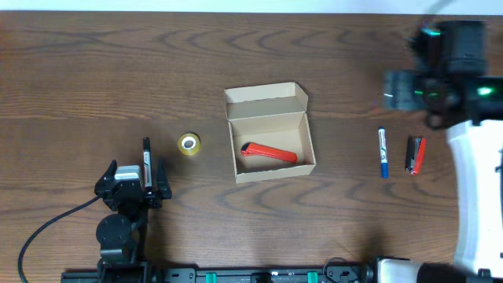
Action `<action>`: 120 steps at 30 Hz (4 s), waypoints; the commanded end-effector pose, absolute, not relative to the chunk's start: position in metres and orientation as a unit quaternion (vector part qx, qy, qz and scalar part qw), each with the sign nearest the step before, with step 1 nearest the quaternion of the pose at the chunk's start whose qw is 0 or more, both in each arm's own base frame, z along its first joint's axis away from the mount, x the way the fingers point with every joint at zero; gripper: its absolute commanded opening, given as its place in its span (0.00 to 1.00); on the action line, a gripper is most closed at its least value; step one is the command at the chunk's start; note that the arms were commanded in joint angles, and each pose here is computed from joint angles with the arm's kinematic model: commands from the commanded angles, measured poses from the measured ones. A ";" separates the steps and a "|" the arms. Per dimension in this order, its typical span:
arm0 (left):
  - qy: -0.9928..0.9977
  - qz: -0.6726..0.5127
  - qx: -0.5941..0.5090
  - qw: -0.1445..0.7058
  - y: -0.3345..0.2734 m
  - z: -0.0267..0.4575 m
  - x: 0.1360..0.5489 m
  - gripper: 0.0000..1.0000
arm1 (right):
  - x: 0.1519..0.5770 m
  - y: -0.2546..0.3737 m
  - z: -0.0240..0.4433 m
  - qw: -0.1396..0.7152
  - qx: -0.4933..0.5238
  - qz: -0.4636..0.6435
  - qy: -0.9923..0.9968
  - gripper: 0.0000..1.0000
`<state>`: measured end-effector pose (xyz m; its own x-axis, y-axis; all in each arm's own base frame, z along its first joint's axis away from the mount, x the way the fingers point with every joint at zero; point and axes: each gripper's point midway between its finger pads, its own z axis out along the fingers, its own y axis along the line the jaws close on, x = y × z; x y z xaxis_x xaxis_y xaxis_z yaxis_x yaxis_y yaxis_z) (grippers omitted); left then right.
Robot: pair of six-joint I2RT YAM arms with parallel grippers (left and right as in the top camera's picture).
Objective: Pack container
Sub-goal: 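Open right gripper and withdraw it back to the right, then grasp the blue-capped whiteboard marker with the right gripper and lift, then move the marker over the box and release it inside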
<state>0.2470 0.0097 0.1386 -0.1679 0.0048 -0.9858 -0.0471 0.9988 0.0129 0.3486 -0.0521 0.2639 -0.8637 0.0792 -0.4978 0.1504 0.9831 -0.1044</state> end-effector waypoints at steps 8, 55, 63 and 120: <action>0.784 0.014 -0.015 0.621 0.008 0.120 0.245 0.96 | 0.322 -0.087 0.190 0.154 0.148 -0.036 0.976 0.85; 0.783 0.000 -0.033 0.621 0.008 0.120 0.245 0.95 | 0.318 -0.080 0.005 -0.016 0.054 -0.006 0.998 0.74; 0.783 0.000 -0.033 0.621 0.008 0.120 0.245 0.95 | 0.317 -0.079 -0.011 -0.032 0.053 -0.003 0.998 0.73; 0.783 0.000 -0.033 0.621 0.008 0.120 0.245 0.95 | 0.284 0.214 0.158 0.124 -0.759 0.130 0.625 0.01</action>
<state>0.2470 0.0097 0.1386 -0.1654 -0.0443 -0.9852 -0.0554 0.9978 -0.0356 0.2808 0.2143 0.1726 0.0608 -0.9208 -0.3853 -0.9980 -0.0634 -0.0058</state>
